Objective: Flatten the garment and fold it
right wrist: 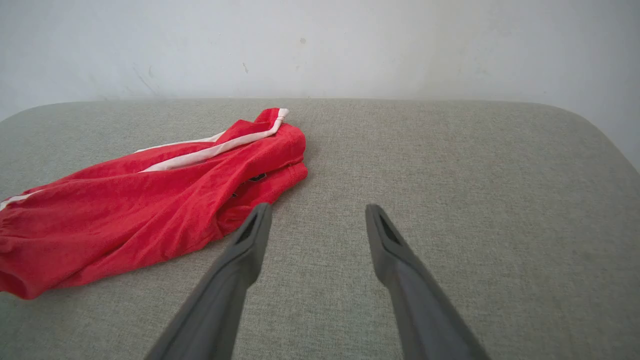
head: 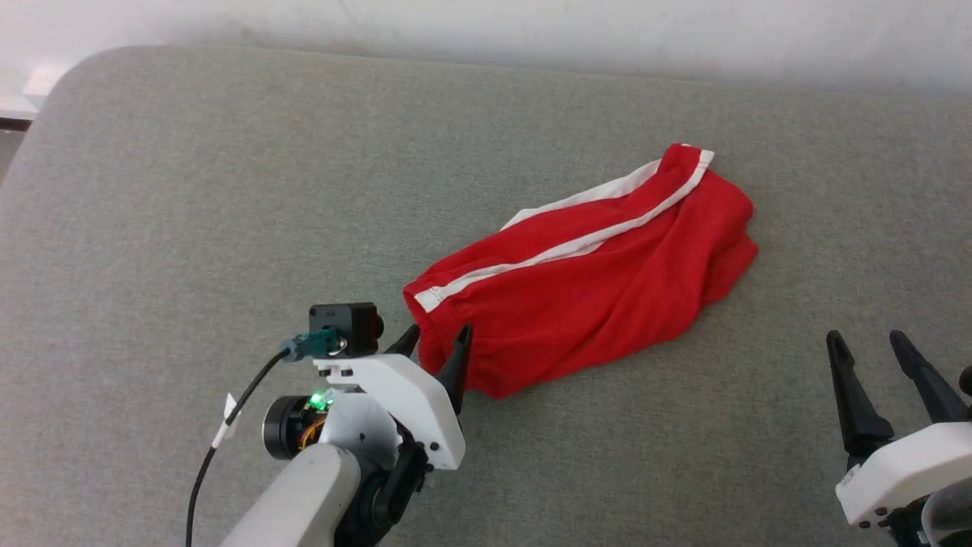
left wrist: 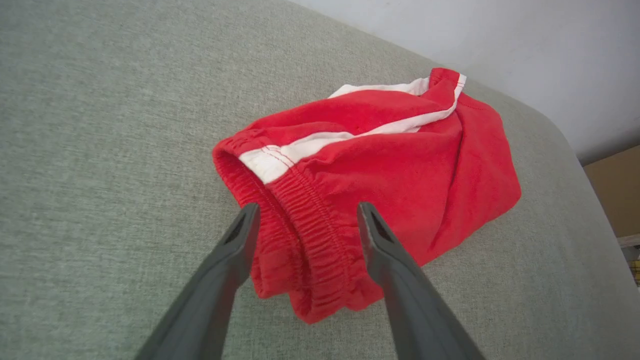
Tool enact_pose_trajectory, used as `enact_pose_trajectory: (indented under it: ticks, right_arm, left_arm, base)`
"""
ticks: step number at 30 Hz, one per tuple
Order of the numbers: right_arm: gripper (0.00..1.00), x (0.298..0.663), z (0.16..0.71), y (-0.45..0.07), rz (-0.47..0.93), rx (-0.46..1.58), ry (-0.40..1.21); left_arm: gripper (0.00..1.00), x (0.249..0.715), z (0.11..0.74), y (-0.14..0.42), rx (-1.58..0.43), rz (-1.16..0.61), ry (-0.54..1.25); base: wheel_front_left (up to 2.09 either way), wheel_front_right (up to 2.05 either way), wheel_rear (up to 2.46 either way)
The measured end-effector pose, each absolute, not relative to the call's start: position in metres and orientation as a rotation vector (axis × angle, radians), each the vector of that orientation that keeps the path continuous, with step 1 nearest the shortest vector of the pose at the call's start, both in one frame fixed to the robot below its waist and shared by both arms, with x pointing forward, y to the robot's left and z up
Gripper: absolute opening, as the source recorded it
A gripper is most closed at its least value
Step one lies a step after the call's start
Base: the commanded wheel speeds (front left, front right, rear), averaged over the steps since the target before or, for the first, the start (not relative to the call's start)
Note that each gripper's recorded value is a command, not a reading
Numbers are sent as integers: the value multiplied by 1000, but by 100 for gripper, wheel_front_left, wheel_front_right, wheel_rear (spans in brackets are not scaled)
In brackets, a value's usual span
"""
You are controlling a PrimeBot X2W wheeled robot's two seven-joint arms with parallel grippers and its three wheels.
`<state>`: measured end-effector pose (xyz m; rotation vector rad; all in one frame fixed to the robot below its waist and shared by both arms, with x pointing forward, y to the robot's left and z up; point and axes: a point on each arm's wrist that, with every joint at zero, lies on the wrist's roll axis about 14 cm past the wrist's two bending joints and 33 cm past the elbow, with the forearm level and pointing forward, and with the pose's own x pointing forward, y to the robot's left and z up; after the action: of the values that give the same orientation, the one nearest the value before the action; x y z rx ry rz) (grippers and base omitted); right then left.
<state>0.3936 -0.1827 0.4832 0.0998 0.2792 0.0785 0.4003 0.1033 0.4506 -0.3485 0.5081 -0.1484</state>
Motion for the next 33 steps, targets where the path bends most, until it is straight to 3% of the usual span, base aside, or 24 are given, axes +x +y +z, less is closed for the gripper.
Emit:
enact_pose_trajectory:
  ticks: [19, 20, 21, 22, 33]
  right_arm:
    - [100, 397, 465, -193, 44, 100, 342]
    - [100, 397, 464, -191, 49, 100, 345]
    - [100, 398, 463, -189, 55, 96, 351]
    - [100, 399, 463, -187, 62, 93, 353]
    - [100, 446, 500, -165, 214, -27, 302]
  left_arm:
    - [100, 398, 394, 88, -424, -116, 800]
    - [82, 398, 393, 87, -425, -123, 811]
    - [31, 399, 392, 86, -423, -131, 815]
    - [0, 400, 392, 85, -423, -135, 816]
    - [0, 401, 394, 82, -467, -155, 763]
  base:
    - [0, 0, 0]
    - [0, 0, 0]
    - [0, 0, 0]
    - [0, 0, 0]
    - [0, 0, 0]
